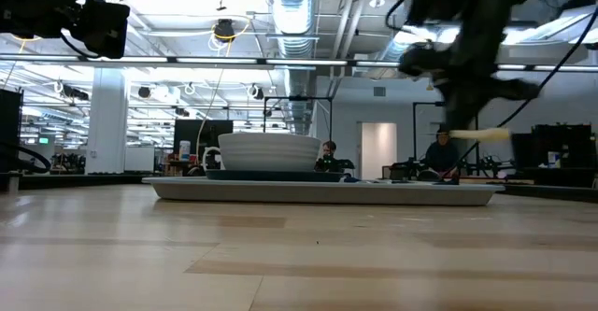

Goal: Set up tray
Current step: Put the yellow knife on the blue napkin to the right of the orange fork

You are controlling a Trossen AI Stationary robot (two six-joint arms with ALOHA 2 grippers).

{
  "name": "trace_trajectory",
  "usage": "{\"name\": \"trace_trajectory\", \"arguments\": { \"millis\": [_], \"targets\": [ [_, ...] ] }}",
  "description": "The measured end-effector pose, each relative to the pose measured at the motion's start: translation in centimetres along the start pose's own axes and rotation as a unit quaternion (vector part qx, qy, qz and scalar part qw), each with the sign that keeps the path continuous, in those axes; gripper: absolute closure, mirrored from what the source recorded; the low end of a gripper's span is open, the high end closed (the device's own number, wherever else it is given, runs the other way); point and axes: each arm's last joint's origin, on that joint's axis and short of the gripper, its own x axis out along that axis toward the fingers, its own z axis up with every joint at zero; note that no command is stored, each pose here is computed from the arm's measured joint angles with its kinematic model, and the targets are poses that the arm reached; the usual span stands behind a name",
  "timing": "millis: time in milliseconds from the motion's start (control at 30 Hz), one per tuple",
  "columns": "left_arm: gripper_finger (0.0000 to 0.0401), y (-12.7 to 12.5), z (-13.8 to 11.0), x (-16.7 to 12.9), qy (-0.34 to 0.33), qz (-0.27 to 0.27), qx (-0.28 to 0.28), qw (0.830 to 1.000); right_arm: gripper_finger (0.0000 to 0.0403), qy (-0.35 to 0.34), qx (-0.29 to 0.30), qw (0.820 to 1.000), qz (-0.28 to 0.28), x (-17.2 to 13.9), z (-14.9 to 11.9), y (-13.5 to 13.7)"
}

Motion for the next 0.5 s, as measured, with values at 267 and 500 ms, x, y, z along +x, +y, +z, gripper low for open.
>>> {"name": "trace_trajectory", "arguments": {
  "millis": [267, 500],
  "targets": [
    [0.0214, 0.0, 0.0, 0.0, 0.0, 0.0, 0.0, 1.0, 0.0387, 0.039, -0.036, 0.998, 0.022, 3.8, 5.1, 1.2],
    [0.0214, 0.0, 0.0, 0.0, 0.001, 0.0, 0.002, 1.0, 0.0387, 0.076, -0.052, 0.996, 0.0, 6.7, 6.7, 1.5]
  ]
}}
